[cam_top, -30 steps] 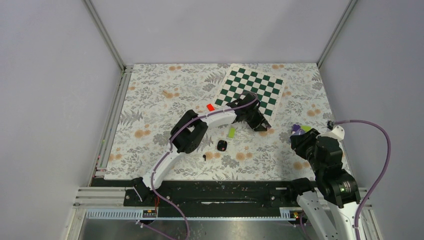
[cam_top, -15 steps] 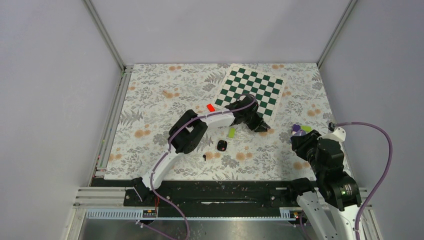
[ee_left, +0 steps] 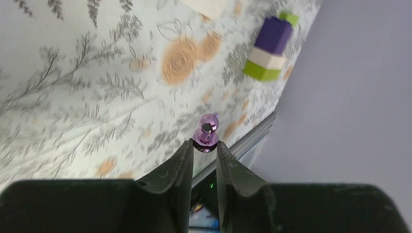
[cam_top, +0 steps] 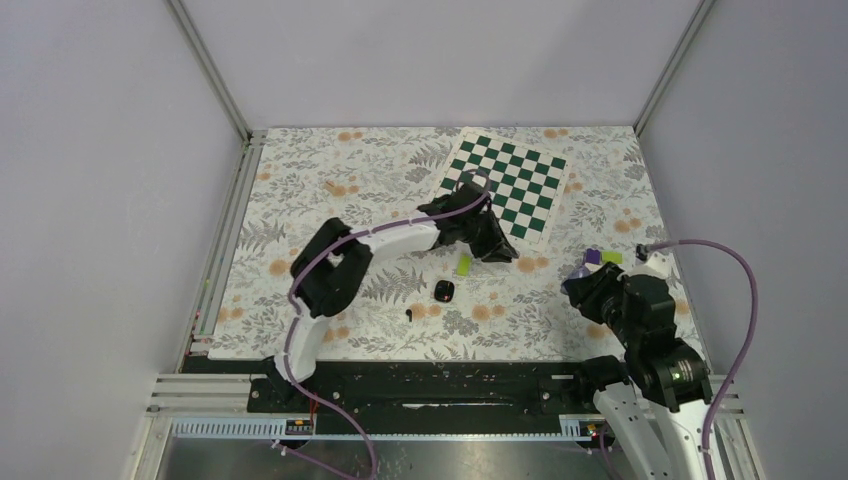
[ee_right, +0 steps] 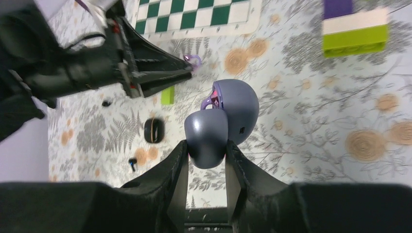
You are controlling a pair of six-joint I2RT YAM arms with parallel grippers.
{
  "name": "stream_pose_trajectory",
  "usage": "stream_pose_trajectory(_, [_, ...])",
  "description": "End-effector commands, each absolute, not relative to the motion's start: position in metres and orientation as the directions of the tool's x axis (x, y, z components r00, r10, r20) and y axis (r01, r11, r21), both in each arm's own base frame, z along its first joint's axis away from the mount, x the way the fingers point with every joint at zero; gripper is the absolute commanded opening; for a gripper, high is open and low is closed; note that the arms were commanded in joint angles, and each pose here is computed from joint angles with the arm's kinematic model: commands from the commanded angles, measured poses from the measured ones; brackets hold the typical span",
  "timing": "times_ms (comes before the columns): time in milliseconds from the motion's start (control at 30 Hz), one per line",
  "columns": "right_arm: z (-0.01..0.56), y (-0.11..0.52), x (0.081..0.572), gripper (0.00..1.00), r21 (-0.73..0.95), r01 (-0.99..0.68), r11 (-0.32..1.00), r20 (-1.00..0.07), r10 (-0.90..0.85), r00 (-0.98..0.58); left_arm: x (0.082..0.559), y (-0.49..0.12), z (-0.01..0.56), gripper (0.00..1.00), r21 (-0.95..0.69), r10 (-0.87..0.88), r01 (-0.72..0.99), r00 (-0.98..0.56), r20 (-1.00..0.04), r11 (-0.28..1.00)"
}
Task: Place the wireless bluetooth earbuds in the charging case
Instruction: Pick up the earbud from the center of the board, then place the earbud at the center of the board.
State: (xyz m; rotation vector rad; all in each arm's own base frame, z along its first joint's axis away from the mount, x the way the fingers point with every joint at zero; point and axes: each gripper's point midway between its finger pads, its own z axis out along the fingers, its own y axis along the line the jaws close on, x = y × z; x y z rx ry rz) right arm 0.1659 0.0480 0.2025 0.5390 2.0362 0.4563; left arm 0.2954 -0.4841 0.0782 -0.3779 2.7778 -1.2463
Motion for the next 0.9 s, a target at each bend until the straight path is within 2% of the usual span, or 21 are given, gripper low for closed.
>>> stream_pose_trajectory(0, [0.198, 0.081, 0.174, 0.00, 0.585, 0.069, 0.808, -0.656, 0.522, -0.546, 0.284, -0.453, 0.148, 0.13, -0.818, -0.078, 0.085, -0.985, -0.157, 0.569])
stream_pose_trajectory(133, [0.192, 0.102, 0.179, 0.00, 0.637, 0.006, 0.771, -0.615, 0.513, -0.599, 0.252, -0.405, 0.144, 0.13, -0.744, 0.085, 0.257, -0.961, -0.262, 0.617])
stream_pose_trajectory(267, [0.190, 0.115, 0.186, 0.00, 0.676, -0.049, 0.735, -0.606, 0.518, -0.604, 0.232, -0.374, 0.148, 0.14, -0.709, 0.172, 0.372, -0.925, -0.340, 0.598])
stream_pose_trajectory(433, [0.174, 0.129, 0.191, 0.00, 0.725, -0.035, 0.687, -0.533, 0.528, -0.661, 0.240, -0.319, 0.119, 0.15, -0.500, 0.238, 0.401, -0.903, -0.359, 0.767])
stream_pose_trajectory(567, [0.163, 0.132, 0.193, 0.00, 0.739, -0.026, 0.674, -0.513, 0.536, -0.670, 0.244, -0.287, 0.097, 0.19, -0.391, 0.207, 0.348, -0.910, -0.358, 0.852])
stream_pose_trajectory(767, [0.161, 0.135, 0.197, 0.00, 0.735, -0.026, 0.678, -0.508, 0.525, -0.683, 0.256, -0.278, 0.067, 0.16, -0.467, 0.105, 0.238, -0.950, -0.293, 0.852])
stream_pose_trajectory(867, [0.160, 0.132, 0.196, 0.00, 0.724, -0.021, 0.689, -0.518, 0.523, -0.677, 0.266, -0.273, 0.059, 0.19, -0.500, 0.031, 0.182, -0.955, -0.295, 0.847])
